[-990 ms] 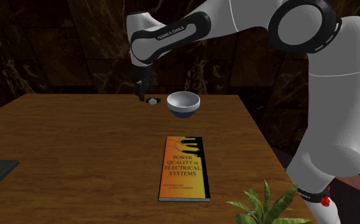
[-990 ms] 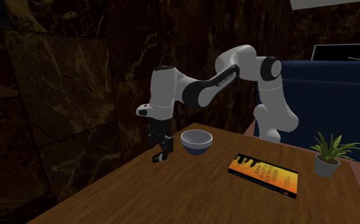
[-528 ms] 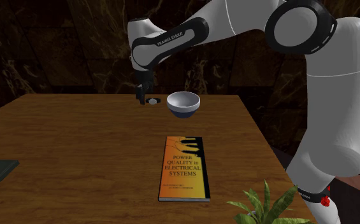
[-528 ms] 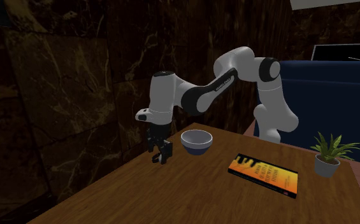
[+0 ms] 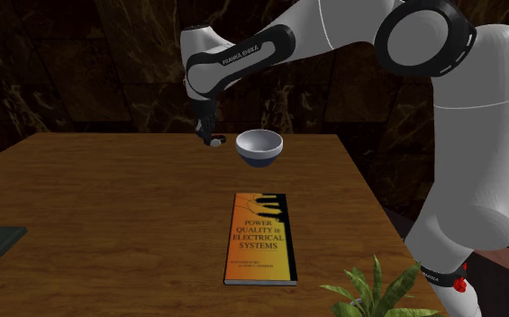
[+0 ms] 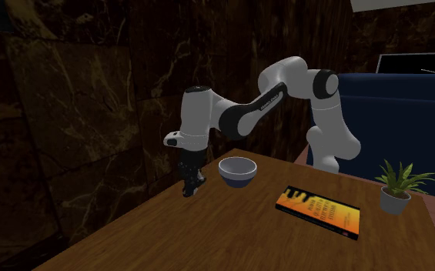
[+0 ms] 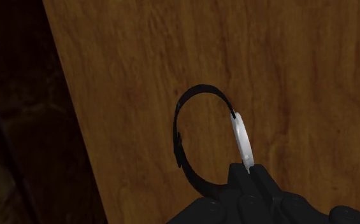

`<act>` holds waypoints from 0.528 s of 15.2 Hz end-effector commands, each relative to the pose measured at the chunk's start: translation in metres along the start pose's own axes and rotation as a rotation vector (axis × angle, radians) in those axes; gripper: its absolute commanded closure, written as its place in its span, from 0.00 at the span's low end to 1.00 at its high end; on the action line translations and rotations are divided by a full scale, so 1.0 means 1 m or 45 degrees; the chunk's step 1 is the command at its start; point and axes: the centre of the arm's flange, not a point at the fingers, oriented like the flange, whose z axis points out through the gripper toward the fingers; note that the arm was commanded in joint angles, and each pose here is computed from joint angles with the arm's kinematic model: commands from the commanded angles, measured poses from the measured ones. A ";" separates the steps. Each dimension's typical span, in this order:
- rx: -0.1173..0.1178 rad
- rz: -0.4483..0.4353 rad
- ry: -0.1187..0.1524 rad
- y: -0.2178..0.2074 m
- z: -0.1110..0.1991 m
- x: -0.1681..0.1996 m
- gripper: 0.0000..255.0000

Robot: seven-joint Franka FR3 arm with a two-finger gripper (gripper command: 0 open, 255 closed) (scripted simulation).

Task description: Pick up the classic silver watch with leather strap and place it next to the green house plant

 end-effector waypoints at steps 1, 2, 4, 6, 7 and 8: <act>0.000 0.000 0.000 0.000 0.000 0.000 1.00; 0.000 0.000 0.000 0.000 0.000 0.000 1.00; 0.000 0.000 0.000 0.000 0.000 0.000 1.00; 0.000 0.000 0.000 0.000 -0.005 0.000 1.00; 0.000 0.000 0.000 0.001 -0.010 0.001 1.00; 0.000 0.000 0.000 0.001 -0.016 0.001 1.00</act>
